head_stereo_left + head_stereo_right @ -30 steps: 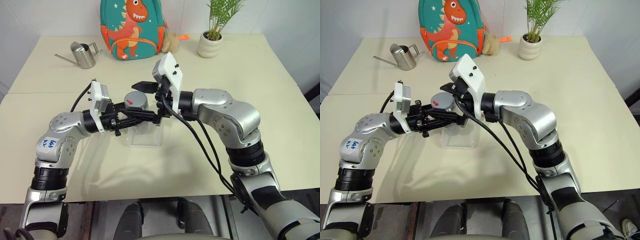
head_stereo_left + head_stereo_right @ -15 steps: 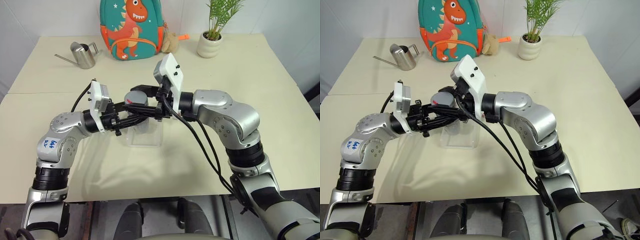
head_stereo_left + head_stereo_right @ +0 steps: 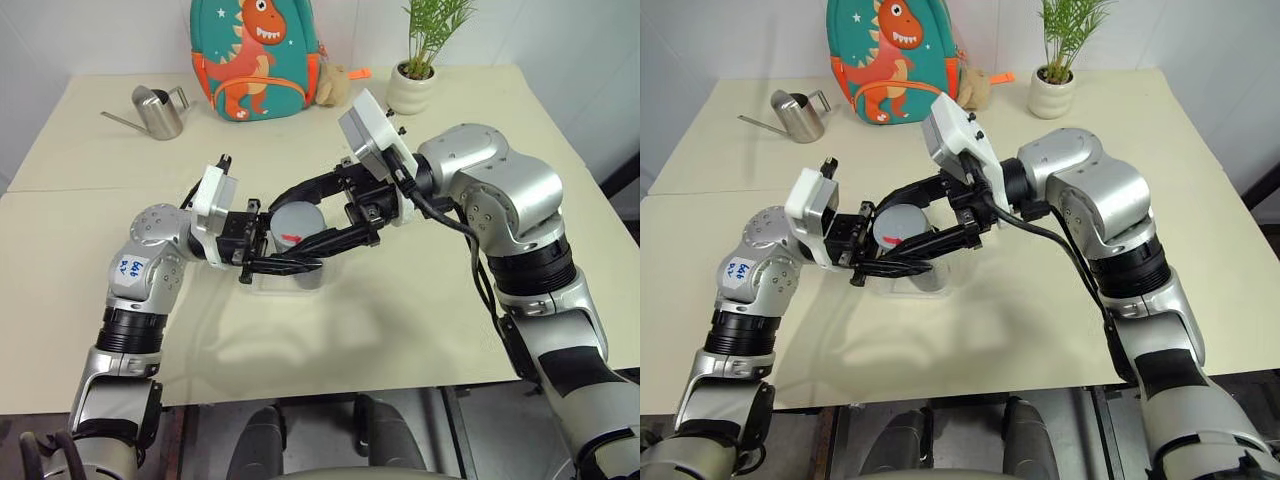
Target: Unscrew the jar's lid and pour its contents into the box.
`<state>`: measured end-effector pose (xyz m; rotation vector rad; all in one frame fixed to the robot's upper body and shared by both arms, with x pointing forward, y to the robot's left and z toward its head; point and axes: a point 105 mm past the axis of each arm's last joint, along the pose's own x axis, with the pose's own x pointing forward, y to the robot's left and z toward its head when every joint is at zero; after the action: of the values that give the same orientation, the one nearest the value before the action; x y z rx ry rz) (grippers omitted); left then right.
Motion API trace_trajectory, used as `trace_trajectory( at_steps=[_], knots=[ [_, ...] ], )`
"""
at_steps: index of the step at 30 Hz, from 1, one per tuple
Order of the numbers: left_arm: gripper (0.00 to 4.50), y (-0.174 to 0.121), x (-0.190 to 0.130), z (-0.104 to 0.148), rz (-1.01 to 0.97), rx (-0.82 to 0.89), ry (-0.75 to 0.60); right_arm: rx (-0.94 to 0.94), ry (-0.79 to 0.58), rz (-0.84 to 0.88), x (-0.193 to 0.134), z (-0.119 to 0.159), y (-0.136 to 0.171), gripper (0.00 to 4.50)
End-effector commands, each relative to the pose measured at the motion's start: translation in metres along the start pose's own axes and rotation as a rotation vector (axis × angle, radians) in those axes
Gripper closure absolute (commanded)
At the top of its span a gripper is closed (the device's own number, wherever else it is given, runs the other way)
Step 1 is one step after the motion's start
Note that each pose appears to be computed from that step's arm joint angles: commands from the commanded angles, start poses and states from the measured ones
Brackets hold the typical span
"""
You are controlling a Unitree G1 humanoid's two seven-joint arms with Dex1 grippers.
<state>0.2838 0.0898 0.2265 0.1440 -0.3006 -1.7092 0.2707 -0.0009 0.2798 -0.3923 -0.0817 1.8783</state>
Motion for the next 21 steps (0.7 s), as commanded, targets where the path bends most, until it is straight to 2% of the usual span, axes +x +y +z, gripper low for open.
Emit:
trace_trajectory(
  at_steps=[1,4,9,10,16,21],
  knots=[
    [2.54,0.009,0.003,0.005,0.024,0.006,-0.01,-0.116,-0.015,0.142,0.018,0.019,0.017,1.89],
    [2.54,0.011,-0.002,0.007,0.048,0.012,-0.004,-0.105,-0.023,0.105,0.015,0.018,0.014,1.89],
    [2.54,0.013,-0.012,0.01,0.088,0.022,0.015,-0.103,-0.059,-0.056,0.003,0.02,-0.003,0.22],
    [2.54,0.014,-0.015,0.011,0.103,0.025,0.019,-0.128,-0.075,-0.097,0.0,0.023,-0.007,0.04],
    [2.54,0.022,-0.034,0.013,0.207,0.05,0.059,-0.165,-0.058,-0.267,-0.016,0.019,-0.017,0.04],
    [2.54,0.023,-0.032,0.009,0.231,0.053,0.068,-0.137,-0.052,-0.369,-0.008,0.009,-0.025,0.04]
  ],
)
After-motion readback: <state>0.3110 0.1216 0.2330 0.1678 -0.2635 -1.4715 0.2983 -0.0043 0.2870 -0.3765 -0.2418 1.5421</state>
